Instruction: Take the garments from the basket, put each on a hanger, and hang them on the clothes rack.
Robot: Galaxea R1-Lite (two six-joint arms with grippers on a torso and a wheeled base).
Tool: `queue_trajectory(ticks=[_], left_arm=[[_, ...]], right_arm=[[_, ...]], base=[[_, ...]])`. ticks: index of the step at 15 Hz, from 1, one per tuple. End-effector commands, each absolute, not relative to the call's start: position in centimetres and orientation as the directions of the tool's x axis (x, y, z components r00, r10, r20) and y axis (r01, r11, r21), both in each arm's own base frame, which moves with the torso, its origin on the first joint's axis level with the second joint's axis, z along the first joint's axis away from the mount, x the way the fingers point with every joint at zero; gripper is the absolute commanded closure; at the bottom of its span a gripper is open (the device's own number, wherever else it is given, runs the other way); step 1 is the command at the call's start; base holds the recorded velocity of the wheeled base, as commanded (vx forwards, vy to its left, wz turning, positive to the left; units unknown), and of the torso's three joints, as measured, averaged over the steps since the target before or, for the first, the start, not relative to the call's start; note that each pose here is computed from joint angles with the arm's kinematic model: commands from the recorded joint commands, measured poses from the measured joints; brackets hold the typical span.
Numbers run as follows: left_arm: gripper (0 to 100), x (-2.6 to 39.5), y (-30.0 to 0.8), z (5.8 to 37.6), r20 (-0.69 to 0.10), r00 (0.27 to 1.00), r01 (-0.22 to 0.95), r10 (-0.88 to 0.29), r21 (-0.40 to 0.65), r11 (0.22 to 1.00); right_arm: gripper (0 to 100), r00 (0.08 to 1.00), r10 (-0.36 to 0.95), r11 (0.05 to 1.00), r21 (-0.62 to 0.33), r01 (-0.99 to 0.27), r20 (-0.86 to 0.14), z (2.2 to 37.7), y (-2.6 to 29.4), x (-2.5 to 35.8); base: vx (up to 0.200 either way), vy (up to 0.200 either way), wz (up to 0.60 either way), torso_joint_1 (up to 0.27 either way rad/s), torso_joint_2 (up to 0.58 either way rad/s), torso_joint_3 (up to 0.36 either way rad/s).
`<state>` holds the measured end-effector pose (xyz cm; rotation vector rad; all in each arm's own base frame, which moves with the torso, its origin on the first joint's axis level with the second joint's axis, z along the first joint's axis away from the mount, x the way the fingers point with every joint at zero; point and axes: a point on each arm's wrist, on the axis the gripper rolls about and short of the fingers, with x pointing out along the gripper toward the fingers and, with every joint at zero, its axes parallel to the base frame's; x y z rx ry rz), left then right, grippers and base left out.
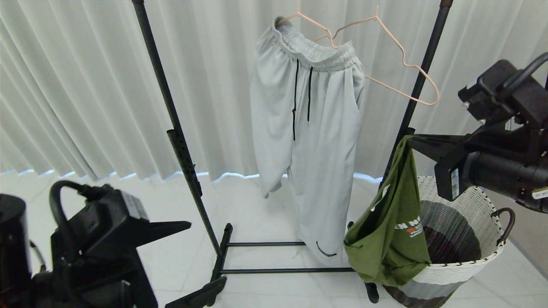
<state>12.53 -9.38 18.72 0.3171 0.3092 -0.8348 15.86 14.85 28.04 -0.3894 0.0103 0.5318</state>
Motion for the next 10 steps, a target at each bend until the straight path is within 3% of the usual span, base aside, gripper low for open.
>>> queue_trajectory(ticks=[1, 6, 10], left_arm=[[0, 15.0, -15.4, 20.2, -0.400, 0.514, 0.831, -0.759, 0.014, 0.556], [0, 20.4, -22.4, 18.7, -0.436, 0.478, 0.786, -0.762, -0.175, 0.593], [0, 23.0, -25.4, 16.8, -0.441, 0.510, 0.745, -0.739, -0.203, 0.635]], right_arm=[[100, 0.838, 0.541, 0.772, -0.352, -0.529, -0.074, 29.4, 15.9, 15.3], [100, 0.818, 0.572, 0.756, -0.348, -0.555, -0.064, 29.7, 16.4, 14.7], [100, 0.817, 0.575, 0.758, -0.344, -0.554, -0.049, 30.0, 16.1, 14.3]], base=[[0.000, 0.000, 0.00, 0.000, 0.00, 0.000], [0.000, 0.000, 0.00, 0.000, 0.00, 0.000], [0.000, 0.000, 0.00, 0.000, 0.00, 0.000]])
